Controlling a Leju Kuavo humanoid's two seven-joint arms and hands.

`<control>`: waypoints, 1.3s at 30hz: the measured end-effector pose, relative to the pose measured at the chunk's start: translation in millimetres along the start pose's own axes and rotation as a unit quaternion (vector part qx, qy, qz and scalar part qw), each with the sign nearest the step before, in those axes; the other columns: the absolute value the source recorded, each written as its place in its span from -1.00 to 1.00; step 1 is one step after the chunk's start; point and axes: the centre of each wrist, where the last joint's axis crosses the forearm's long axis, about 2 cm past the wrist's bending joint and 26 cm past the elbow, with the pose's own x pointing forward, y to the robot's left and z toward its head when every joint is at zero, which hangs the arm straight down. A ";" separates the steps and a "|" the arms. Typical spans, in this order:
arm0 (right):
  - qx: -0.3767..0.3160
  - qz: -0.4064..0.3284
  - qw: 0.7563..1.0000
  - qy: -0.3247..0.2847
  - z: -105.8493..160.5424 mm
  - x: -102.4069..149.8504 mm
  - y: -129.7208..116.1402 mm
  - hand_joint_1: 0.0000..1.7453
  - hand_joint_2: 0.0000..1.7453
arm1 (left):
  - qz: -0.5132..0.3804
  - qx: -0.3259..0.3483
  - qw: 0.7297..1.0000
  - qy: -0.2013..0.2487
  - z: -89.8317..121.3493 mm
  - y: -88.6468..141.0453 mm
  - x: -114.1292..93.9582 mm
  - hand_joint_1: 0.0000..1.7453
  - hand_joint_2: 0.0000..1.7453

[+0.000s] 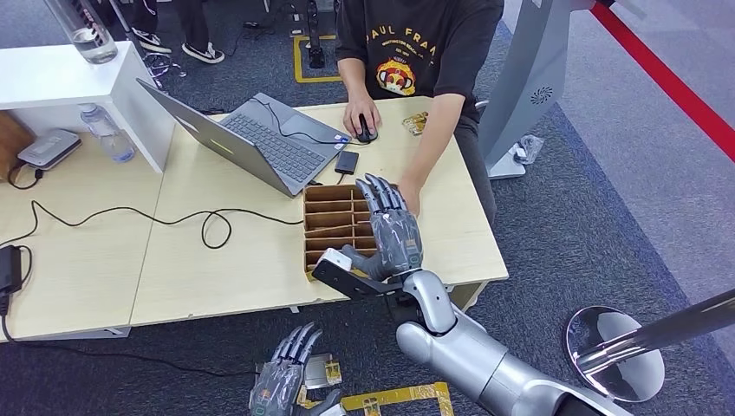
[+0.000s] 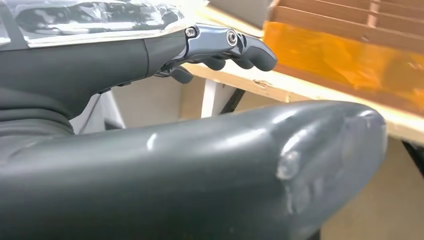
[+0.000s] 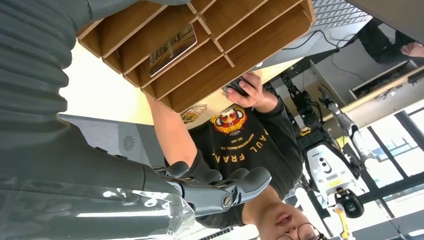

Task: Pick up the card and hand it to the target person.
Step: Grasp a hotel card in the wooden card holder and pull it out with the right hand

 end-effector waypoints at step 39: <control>0.002 0.015 1.000 0.020 9.4 -9.9 -2.9 -0.90 1.00 | 0.519 0.078 0.740 0.420 -1.8 -20.1 -6.4 -1.00 -1.00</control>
